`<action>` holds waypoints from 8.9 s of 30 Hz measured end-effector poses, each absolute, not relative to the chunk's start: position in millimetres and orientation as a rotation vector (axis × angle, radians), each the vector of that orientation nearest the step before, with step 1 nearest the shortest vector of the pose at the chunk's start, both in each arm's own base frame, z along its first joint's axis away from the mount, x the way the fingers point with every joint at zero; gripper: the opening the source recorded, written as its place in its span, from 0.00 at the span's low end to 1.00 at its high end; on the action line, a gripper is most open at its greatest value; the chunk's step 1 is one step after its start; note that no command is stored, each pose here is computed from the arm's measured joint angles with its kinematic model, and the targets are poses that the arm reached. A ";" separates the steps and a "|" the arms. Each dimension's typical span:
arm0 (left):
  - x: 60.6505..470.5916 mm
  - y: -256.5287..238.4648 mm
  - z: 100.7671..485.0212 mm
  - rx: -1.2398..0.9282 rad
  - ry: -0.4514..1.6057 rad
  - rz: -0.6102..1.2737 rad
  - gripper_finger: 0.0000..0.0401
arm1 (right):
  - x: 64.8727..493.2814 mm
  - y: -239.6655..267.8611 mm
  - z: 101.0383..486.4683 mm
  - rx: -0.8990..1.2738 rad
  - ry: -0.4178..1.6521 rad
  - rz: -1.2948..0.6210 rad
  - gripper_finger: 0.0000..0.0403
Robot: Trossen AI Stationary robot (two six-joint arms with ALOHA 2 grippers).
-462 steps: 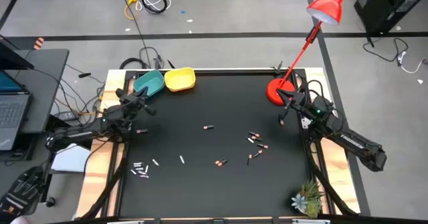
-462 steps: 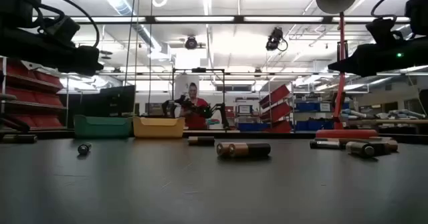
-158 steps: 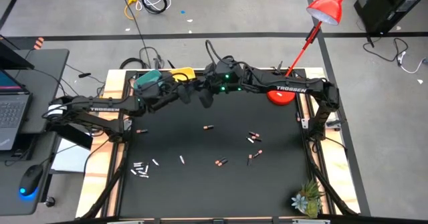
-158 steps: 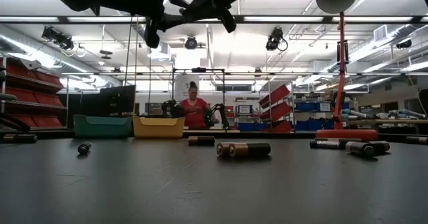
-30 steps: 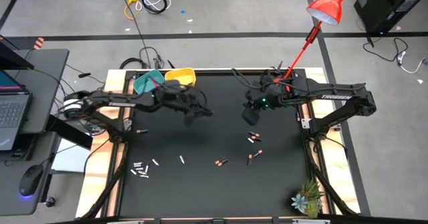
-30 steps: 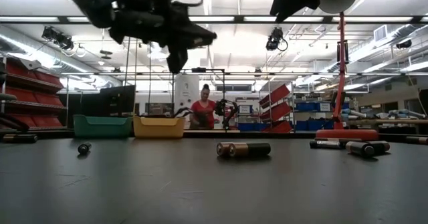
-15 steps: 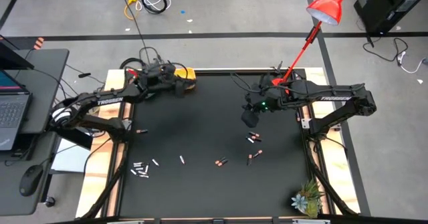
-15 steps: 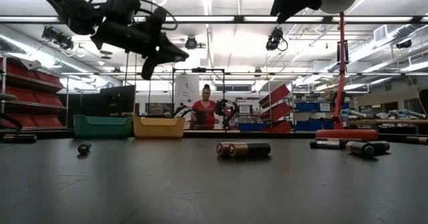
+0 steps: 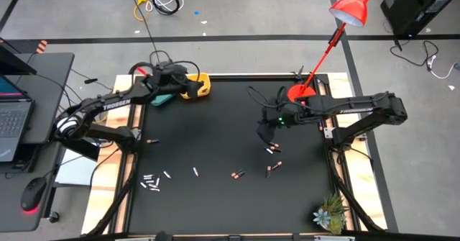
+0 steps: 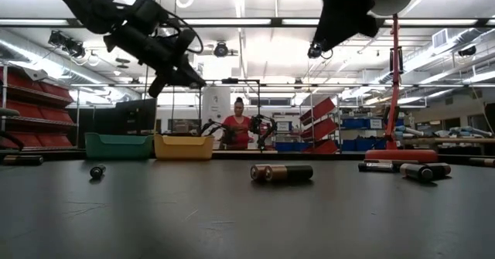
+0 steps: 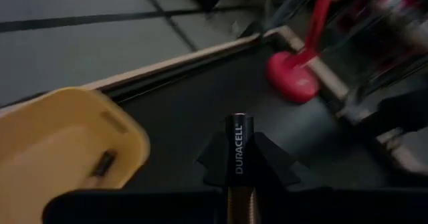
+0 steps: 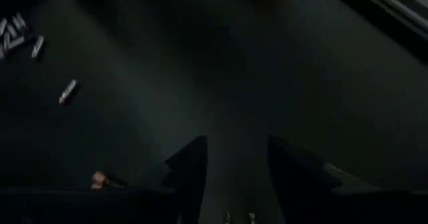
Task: Sort batteries
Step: Put the black battery into the yellow bin
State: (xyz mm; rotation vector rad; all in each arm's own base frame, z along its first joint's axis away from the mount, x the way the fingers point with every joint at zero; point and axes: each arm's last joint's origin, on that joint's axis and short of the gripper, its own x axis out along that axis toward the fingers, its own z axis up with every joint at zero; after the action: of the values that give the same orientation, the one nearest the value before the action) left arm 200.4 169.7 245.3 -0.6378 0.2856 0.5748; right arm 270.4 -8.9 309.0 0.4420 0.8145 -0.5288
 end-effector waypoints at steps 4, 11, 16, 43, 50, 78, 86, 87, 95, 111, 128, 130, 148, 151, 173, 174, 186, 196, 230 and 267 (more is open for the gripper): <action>193.9 174.1 242.5 -0.631 0.339 0.605 0.10 | 273.3 -19.5 292.1 0.516 0.780 -0.583 0.36; 189.1 192.1 229.6 -0.654 0.358 0.666 0.10 | 269.7 -55.9 258.3 0.501 0.737 -0.662 0.33; 195.5 208.6 207.4 -0.724 0.366 0.705 0.10 | 265.8 -93.9 245.6 0.479 0.626 -0.655 0.31; 219.0 233.9 216.6 -0.581 0.614 0.826 0.43 | 252.9 -129.9 286.2 0.387 0.686 -0.509 0.20; 224.5 181.4 265.2 -0.363 0.566 0.714 0.38 | 244.9 -79.6 272.6 0.445 1.051 -0.417 0.23; 214.0 70.3 256.1 -0.443 0.499 0.502 0.37 | 215.7 75.5 177.0 0.159 1.235 0.001 0.45; 214.5 70.6 256.9 -0.471 0.482 0.509 0.37 | 222.7 77.0 158.0 0.004 1.281 0.078 0.49; 214.5 70.6 256.9 -0.473 0.482 0.510 0.37 | 224.6 77.7 154.7 -0.002 1.286 0.081 0.48; 214.0 70.3 255.9 -0.476 0.494 0.511 0.37 | 233.0 81.6 128.9 0.043 1.384 0.043 0.38; 213.9 68.1 254.6 -0.497 0.522 0.439 0.37 | 248.8 74.0 148.8 0.132 1.393 -0.020 0.10; 213.8 97.6 274.5 -0.614 0.256 0.441 0.37 | 321.8 5.6 243.0 0.226 0.966 -0.214 0.10; 213.6 100.1 277.0 -0.629 0.228 0.428 0.37 | 329.8 -6.5 254.6 0.247 0.871 -0.246 0.10; 254.6 107.4 285.3 -0.721 -0.111 0.240 0.37 | 352.4 -61.2 296.1 0.467 0.386 -0.309 0.10; 264.8 105.8 277.9 -0.719 -0.108 0.199 0.37 | 352.7 -62.3 297.9 0.486 0.366 -0.312 0.10; 283.7 98.5 265.4 -0.637 -0.124 0.142 0.12 | 353.0 -75.0 304.8 0.486 0.286 -0.316 0.10; 283.7 98.7 265.7 -0.635 -0.129 0.148 0.12 | 353.1 -75.1 305.2 0.484 0.282 -0.314 0.11; 269.3 133.9 250.7 -0.680 -0.037 0.338 0.12 | 348.0 -73.4 294.4 0.530 0.407 -0.338 0.56; 210.5 201.2 215.4 -0.680 0.247 0.758 0.12 | 343.8 -61.1 284.1 0.516 0.554 -0.281 0.54; 221.6 182.6 251.9 -0.427 0.429 0.574 0.42 | 300.4 -85.6 268.6 0.614 0.929 -0.329 0.42; 231.0 87.3 282.3 -0.410 0.451 0.466 0.40 | 255.8 95.7 189.6 0.784 1.210 -0.241 0.37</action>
State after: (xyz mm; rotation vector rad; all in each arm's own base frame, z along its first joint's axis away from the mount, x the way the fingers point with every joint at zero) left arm 231.0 87.3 282.3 -0.4096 0.4515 0.4657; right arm 255.8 95.7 189.6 0.7840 1.2104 -0.2407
